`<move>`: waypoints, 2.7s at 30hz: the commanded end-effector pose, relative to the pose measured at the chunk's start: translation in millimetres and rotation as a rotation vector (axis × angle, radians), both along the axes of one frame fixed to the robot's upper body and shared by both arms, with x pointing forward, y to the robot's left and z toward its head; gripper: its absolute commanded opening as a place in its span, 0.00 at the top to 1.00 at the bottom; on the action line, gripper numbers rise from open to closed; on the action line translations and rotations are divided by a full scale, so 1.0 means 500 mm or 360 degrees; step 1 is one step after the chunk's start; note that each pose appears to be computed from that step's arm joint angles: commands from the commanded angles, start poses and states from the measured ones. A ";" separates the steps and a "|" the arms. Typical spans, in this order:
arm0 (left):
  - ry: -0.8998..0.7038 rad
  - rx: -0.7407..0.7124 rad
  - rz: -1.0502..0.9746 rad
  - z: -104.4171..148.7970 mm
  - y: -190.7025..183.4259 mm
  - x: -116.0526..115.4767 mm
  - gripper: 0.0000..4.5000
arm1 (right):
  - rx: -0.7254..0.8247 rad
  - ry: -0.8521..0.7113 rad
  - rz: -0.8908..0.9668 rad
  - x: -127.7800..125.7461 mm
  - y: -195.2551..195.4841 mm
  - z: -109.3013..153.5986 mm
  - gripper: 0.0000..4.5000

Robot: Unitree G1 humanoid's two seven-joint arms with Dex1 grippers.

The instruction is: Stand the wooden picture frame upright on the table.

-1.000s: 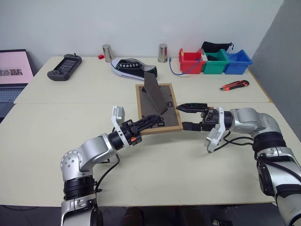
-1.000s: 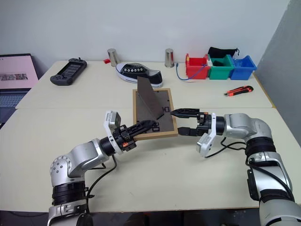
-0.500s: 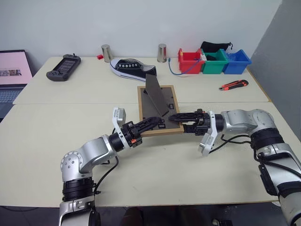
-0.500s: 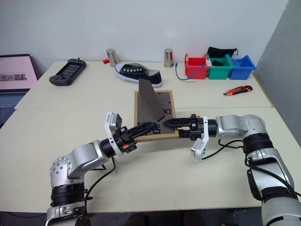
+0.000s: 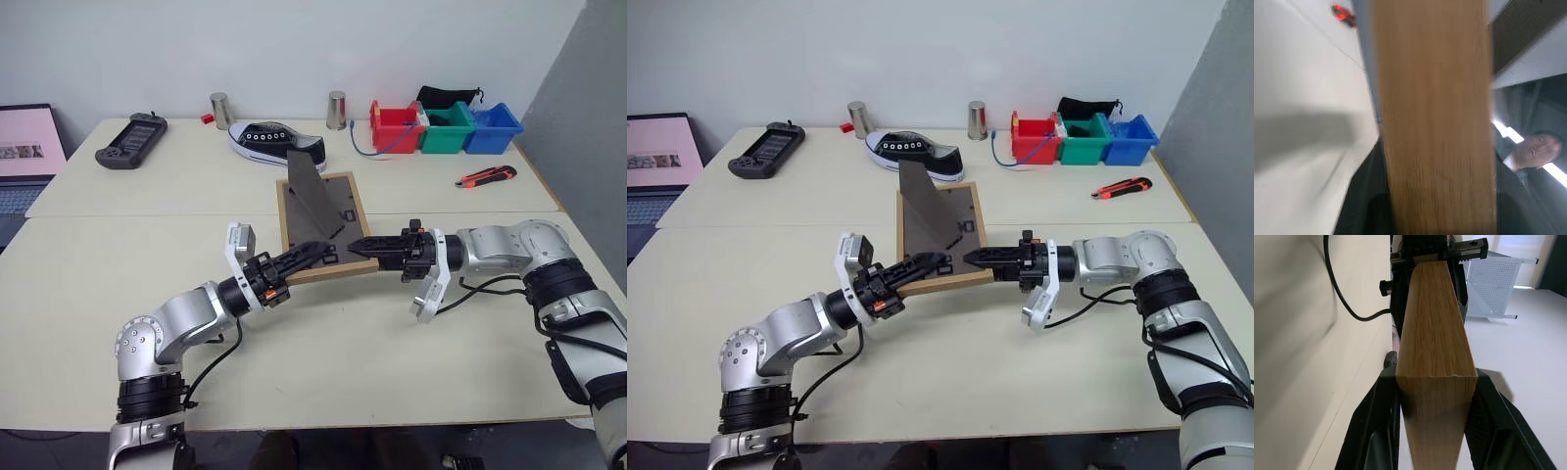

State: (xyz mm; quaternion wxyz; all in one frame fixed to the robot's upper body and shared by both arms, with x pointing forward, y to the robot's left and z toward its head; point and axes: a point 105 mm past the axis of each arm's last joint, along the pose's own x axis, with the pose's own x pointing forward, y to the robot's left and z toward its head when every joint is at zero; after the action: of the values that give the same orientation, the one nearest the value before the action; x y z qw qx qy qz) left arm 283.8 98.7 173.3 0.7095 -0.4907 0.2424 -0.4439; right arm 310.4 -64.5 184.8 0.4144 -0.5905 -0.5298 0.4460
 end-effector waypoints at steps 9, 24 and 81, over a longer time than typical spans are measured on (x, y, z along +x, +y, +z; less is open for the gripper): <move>-0.0147 0.0007 -0.0061 0.038 -0.011 -0.010 0.01 | 0.0114 -0.0098 -0.0020 0.005 -0.002 0.037 0.70; -0.0712 0.0795 -0.0095 0.124 0.103 -0.068 0.01 | 0.0399 0.0304 -0.0311 0.046 -0.096 0.075 0.70; -0.1323 0.1328 0.0185 0.062 0.167 -0.049 0.00 | 0.0119 0.3051 -0.0437 0.105 -0.058 0.038 0.08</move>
State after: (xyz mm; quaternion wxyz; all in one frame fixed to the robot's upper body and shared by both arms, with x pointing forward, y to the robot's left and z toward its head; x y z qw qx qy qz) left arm 258.3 183.2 198.0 0.9018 0.0198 0.0863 -0.4231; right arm 364.9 -83.5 192.8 0.7337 -0.0086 0.1110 0.6703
